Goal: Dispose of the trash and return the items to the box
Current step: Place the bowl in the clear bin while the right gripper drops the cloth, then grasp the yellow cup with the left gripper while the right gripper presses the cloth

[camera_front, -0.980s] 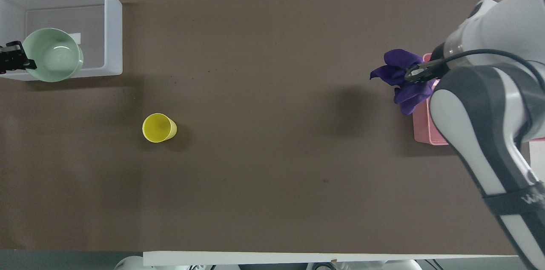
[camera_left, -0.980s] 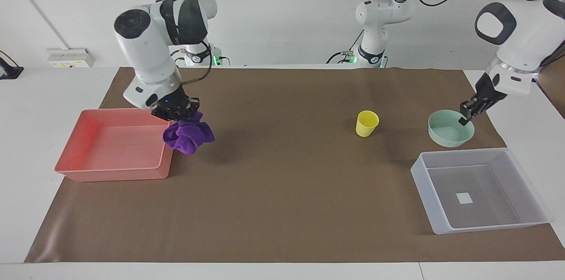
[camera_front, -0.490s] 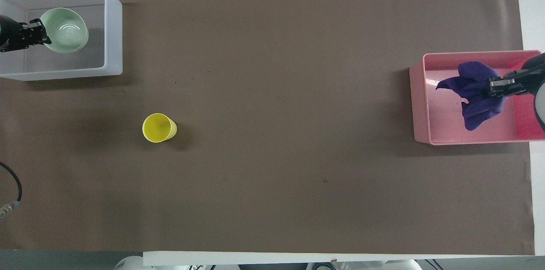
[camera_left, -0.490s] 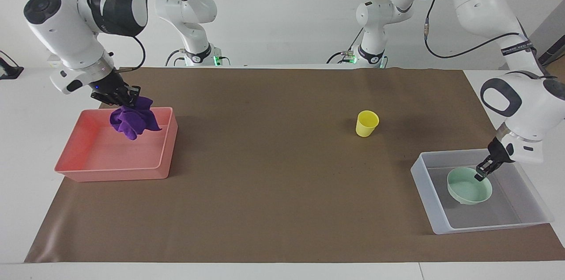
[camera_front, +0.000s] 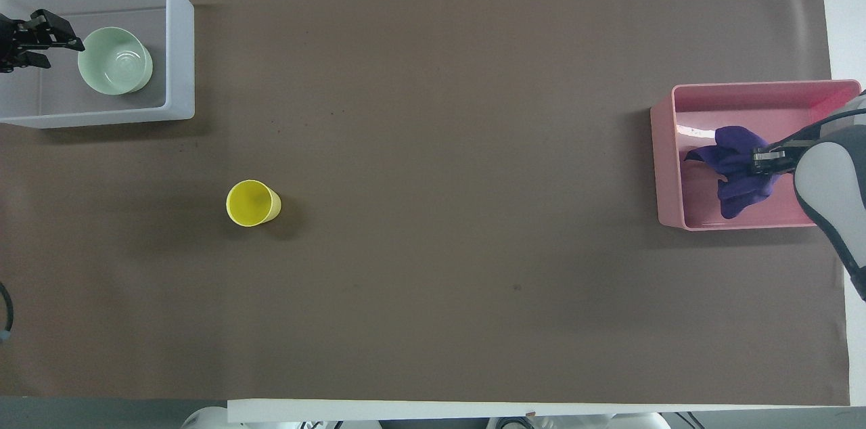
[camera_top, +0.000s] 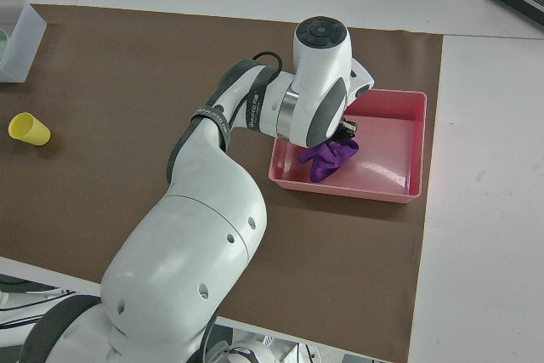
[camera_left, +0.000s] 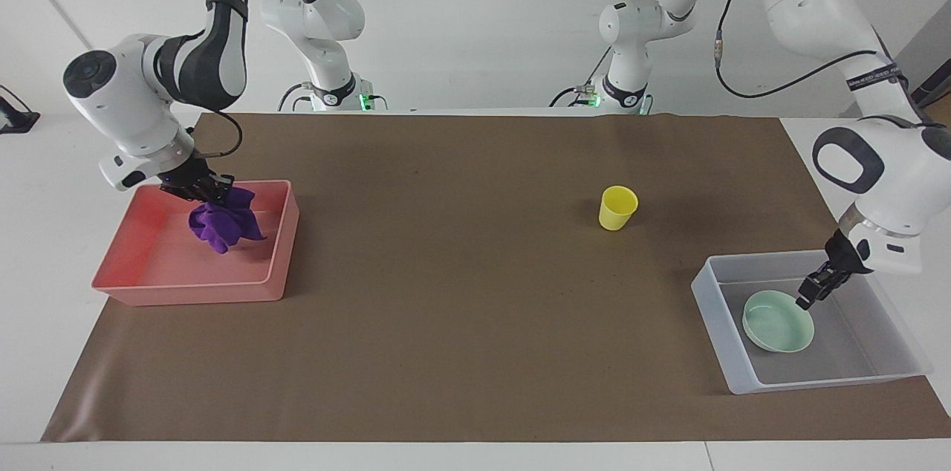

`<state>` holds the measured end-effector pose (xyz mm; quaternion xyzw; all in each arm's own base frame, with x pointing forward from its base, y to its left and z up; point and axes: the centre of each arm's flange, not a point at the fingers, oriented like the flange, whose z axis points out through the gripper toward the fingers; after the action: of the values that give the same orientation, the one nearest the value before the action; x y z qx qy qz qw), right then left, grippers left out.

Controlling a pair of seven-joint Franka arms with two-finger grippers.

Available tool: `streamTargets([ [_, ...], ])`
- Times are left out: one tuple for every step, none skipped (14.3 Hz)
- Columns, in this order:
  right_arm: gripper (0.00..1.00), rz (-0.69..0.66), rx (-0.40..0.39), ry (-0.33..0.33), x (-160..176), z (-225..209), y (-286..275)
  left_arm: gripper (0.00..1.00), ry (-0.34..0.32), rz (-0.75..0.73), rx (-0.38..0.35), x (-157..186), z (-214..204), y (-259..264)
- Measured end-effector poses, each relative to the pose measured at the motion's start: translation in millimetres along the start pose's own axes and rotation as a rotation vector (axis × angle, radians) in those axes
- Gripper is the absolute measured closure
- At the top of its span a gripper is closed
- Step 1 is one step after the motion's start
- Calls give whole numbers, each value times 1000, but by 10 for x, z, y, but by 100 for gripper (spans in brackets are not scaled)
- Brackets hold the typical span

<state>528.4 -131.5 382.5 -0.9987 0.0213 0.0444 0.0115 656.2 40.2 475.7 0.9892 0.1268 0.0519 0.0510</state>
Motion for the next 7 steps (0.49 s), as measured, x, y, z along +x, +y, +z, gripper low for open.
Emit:
streamTargets([
  [88, 1, -1, 1, 16, 88, 9, 11, -59, 31, 10, -255, -218, 223],
  [78, 0, -1, -2, 22, 140, 8, 0, -114, 58, 21, -559, -350, 442],
  [68, 0, -1, -3, 22, 149, 5, 0, -153, 81, 32, -855, -377, 616],
  [55, 0, -1, 0, 25, 133, 4, 0, -185, 101, 43, -1138, -295, 758],
  [45, -2, -2, 7, 31, 96, -3, 0, -208, 117, 52, -1397, -135, 859],
  [36, -6, -2, 11, 37, 36, -29, 0, -207, 131, 55, -1606, 61, 925],
  [23, -13, 1, 8, 43, -64, -80, 0, -195, 136, 55, -1782, 269, 973],
])
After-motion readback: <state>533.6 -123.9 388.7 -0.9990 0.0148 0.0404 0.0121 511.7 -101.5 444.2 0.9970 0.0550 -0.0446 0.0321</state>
